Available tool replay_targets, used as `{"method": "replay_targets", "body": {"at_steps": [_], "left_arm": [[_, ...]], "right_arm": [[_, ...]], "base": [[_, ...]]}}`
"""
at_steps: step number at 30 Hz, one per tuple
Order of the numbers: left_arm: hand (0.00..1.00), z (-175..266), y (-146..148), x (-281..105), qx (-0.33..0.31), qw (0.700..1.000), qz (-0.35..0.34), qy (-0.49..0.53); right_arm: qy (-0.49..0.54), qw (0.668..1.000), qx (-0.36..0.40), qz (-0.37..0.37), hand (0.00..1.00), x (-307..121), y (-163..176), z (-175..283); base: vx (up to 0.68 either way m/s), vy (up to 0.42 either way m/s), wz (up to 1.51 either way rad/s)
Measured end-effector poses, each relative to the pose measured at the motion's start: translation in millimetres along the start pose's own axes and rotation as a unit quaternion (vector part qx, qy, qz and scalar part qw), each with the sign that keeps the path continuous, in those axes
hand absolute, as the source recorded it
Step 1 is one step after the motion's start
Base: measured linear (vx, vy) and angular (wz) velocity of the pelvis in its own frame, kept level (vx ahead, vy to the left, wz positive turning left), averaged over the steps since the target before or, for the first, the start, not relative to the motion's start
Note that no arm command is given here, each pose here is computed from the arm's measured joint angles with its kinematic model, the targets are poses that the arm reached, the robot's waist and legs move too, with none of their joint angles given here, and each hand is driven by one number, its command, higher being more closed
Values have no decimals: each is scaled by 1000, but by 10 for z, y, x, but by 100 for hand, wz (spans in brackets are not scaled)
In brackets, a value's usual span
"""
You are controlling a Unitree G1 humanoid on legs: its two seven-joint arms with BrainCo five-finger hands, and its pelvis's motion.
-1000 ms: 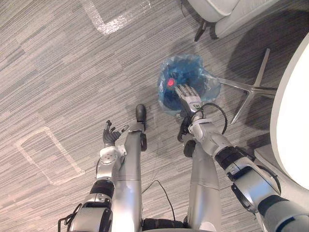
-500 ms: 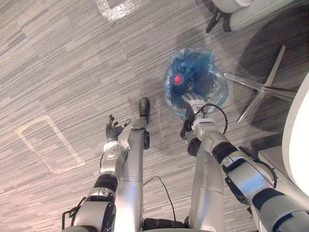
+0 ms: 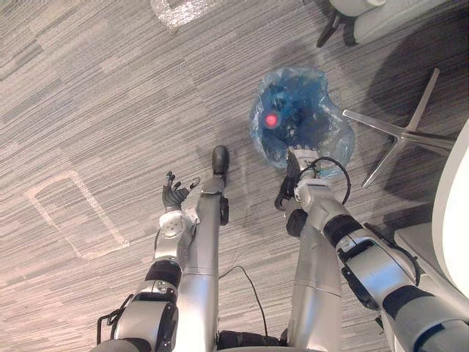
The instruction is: Gather rubbish on tea table into small bin, then transfer packed bag to large trash can.
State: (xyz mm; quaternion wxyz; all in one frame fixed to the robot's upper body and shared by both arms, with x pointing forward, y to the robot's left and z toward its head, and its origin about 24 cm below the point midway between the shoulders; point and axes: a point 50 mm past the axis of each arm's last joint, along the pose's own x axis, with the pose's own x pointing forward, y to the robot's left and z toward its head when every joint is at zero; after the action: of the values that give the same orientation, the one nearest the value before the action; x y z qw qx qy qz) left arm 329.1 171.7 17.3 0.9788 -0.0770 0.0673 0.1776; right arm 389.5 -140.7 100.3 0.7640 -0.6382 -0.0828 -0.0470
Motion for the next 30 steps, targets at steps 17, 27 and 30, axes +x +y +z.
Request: {"method": "replay_targets", "body": {"at_steps": [17,27,30], "left_arm": [[0,-312,-101,-206,7,998,-21,56],[0,-938,156,-634,103,981,-51,156],[0,-1156,323,-786,140,969,-52,199]], "right_arm": [[-67,971,213,-82,100,-440,-144,412],[-74,928,360,-61,100,-1074,-9,580],[-64,920,385,-37,100,-1185,82,561]], "base": [[-2,-11,-8],[57,-20,-9],[135,-15,-6]]}}
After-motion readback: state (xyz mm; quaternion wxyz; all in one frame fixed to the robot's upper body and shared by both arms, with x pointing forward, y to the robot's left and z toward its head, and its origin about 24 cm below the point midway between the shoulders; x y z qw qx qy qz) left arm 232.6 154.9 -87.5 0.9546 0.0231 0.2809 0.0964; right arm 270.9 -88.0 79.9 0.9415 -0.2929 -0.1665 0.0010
